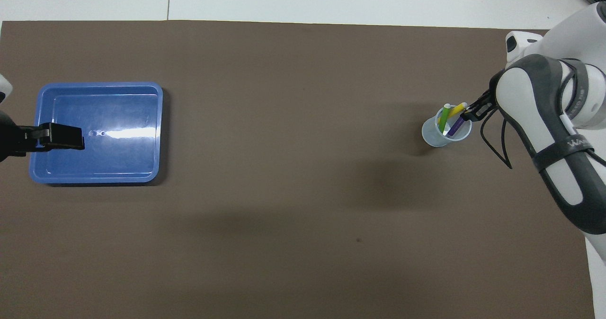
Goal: Right arm passes pens to left for tray arrangement
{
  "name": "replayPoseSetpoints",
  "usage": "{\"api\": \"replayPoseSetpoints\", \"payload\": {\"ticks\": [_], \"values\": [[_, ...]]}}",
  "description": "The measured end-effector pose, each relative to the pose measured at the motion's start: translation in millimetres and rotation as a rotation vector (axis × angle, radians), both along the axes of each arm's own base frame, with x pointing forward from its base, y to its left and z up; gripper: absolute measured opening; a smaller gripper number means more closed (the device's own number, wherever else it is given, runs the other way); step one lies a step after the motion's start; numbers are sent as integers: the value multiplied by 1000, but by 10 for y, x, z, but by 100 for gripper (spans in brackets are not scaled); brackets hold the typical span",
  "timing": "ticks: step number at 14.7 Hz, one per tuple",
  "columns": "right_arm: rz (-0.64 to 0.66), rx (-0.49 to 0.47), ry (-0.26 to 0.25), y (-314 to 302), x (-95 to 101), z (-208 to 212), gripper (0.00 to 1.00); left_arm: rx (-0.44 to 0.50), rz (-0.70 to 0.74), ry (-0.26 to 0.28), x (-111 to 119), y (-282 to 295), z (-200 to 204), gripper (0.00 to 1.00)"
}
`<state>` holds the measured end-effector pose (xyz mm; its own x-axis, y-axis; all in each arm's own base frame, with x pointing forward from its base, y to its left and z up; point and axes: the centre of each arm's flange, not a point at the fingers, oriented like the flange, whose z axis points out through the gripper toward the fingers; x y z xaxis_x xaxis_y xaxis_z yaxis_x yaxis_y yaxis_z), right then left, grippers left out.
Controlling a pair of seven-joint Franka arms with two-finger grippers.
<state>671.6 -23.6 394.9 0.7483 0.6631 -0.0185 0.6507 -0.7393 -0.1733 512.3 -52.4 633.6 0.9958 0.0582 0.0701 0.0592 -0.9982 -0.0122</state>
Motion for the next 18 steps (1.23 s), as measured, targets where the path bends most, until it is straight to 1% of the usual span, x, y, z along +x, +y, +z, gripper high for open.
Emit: {"api": "replayPoseSetpoints", "payload": {"ticks": [10,13,15,18], "values": [[11,2,3,2,-32,-24,33,1,-11,0,-1,2,2,100],[11,2,4,2,-33,-25,31,1,-9,0,-1,9,3,100],[12,4,-2,9,-32,5,19,1,-9,0,-1,9,3,100],[16,3,-5,13,-38,28,18,1,-9,0,-1,9,3,100]]}}
